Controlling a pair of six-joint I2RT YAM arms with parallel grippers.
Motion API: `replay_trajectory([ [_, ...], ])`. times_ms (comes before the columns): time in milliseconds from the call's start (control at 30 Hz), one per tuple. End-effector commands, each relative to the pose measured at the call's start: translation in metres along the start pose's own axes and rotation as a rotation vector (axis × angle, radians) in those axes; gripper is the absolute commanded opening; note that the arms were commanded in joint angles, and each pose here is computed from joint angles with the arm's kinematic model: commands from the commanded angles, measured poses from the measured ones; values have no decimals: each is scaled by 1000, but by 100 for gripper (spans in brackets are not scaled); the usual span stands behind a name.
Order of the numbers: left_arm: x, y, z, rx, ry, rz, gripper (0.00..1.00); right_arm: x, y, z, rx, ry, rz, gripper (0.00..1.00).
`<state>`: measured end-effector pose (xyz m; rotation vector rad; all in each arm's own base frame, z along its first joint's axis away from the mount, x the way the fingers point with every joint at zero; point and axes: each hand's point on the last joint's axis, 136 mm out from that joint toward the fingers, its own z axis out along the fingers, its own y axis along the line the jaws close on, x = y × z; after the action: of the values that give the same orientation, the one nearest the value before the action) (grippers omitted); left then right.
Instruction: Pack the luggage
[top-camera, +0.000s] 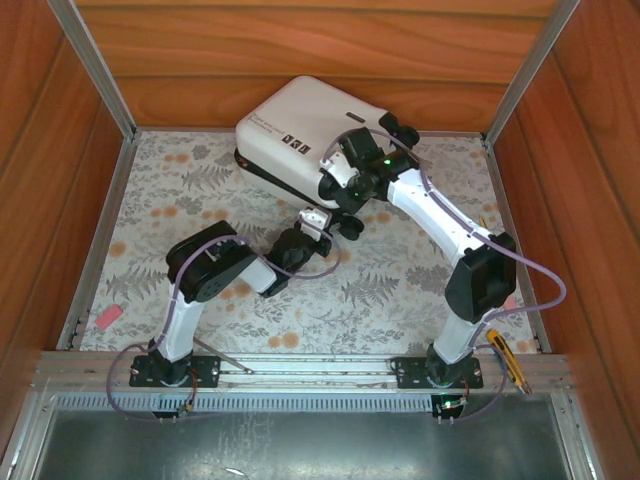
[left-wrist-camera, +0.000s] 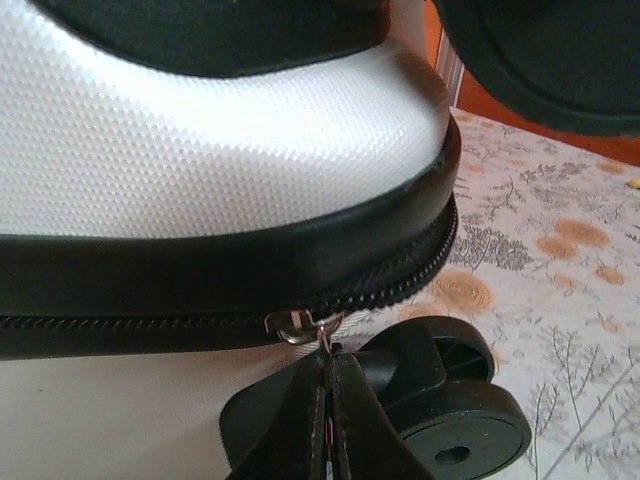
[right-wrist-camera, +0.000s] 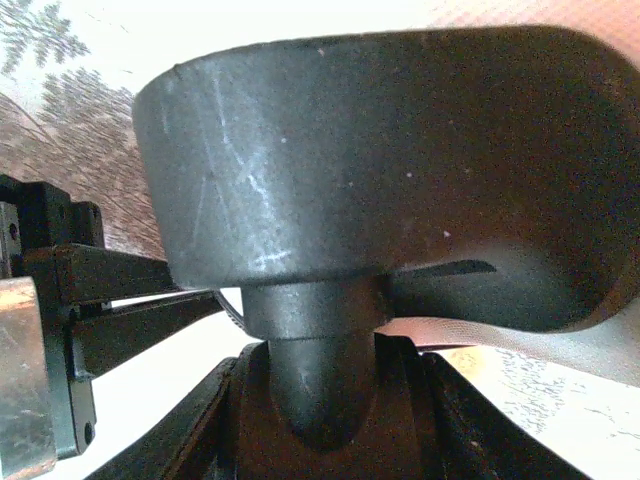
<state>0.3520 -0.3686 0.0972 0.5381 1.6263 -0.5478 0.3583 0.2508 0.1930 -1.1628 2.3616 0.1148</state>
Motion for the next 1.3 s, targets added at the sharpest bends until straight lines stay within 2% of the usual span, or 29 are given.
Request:
replay_trajectory([
  [0, -78, -29, -22, 129, -224, 55, 0, -54, 10, -33, -60, -243, 134, 0],
  [133, -73, -32, -41, 147, -206, 97, 0, -66, 25, -42, -169, -274, 239, 0],
  [233, -72, -32, -52, 151, -201, 108, 0, -73, 42, -41, -265, -250, 303, 0],
  [433, -74, -39, -65, 157, -205, 137, 0, -78, 60, -21, -262, -187, 232, 0],
  [667, -73, -64, -59, 164, -213, 176, 0, -110, 91, -16, -490, -243, 267, 0],
  [833, -70, -76, -55, 101, -214, 225, 0, -126, 114, -12, -614, -242, 290, 0],
  [1000, -69, -93, -43, 34, -220, 273, 0, -139, 133, -14, -669, -244, 284, 0],
  [1133, -60, -89, -28, -100, -200, 295, 0, -150, 154, -20, -709, -231, 281, 0],
  [1267, -47, -84, -18, -157, -178, 285, 0, -159, 179, -25, -758, -222, 290, 0],
])
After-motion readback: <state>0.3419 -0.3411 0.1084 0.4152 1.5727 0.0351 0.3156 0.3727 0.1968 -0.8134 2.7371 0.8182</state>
